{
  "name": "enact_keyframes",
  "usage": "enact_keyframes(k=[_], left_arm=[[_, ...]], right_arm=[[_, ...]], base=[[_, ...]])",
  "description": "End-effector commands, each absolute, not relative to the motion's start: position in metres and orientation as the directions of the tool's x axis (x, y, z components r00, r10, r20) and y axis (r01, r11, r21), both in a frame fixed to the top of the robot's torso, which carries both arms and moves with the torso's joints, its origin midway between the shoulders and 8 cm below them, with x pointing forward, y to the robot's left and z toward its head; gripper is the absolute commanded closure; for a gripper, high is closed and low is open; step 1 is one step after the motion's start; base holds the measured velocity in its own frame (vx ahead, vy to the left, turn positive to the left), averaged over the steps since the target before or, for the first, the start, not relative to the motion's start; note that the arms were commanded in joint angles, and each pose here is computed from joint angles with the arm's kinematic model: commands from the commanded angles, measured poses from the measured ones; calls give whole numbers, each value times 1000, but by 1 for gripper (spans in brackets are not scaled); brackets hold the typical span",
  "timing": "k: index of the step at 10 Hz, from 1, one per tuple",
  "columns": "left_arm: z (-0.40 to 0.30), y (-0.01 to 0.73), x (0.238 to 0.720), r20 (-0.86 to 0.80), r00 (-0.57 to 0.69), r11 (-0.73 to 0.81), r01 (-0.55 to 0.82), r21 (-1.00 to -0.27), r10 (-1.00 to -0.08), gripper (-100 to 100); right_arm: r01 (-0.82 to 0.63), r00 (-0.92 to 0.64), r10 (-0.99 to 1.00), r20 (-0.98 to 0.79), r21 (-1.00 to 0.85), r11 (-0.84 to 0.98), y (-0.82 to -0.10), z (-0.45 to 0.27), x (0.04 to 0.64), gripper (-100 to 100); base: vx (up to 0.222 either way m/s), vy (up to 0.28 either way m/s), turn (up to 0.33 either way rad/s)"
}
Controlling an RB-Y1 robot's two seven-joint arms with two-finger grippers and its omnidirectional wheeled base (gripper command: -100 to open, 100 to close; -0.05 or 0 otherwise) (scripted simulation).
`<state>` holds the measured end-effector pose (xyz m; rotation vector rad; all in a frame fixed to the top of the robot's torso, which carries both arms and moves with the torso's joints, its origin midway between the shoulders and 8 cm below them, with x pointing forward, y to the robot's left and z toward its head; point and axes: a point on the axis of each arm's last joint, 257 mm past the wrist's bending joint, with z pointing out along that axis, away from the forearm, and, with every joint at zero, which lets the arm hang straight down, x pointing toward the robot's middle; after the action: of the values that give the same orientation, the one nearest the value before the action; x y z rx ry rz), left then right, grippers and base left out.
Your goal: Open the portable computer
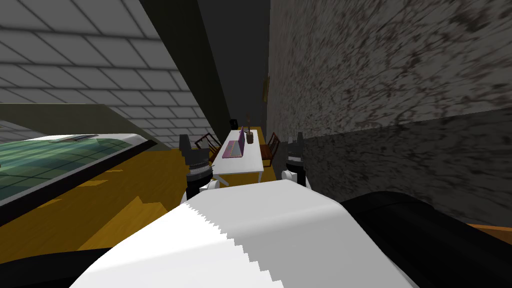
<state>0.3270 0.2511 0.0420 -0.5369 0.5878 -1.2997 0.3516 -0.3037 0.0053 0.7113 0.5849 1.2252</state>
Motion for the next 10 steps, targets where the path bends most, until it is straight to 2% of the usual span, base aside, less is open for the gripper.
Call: enact_keyframes(k=[1,9,10], left_arm=[[42,251,327,-99,165,188,722,-665,-981,0],[42,251,327,-99,165,188,723,-665,-981,0],[38,248,330,-134,152,202,716,-668,-979,-100]], right_arm=[[-628,245,969,-25,757,178,-304,5,352,0],[-629,245,969,-25,757,178,-304,5,352,0],[-629,245,969,-25,757,178,-304,5,352,0]], base=[[0,0,0],[0,0,0],[5,-4,-17]])
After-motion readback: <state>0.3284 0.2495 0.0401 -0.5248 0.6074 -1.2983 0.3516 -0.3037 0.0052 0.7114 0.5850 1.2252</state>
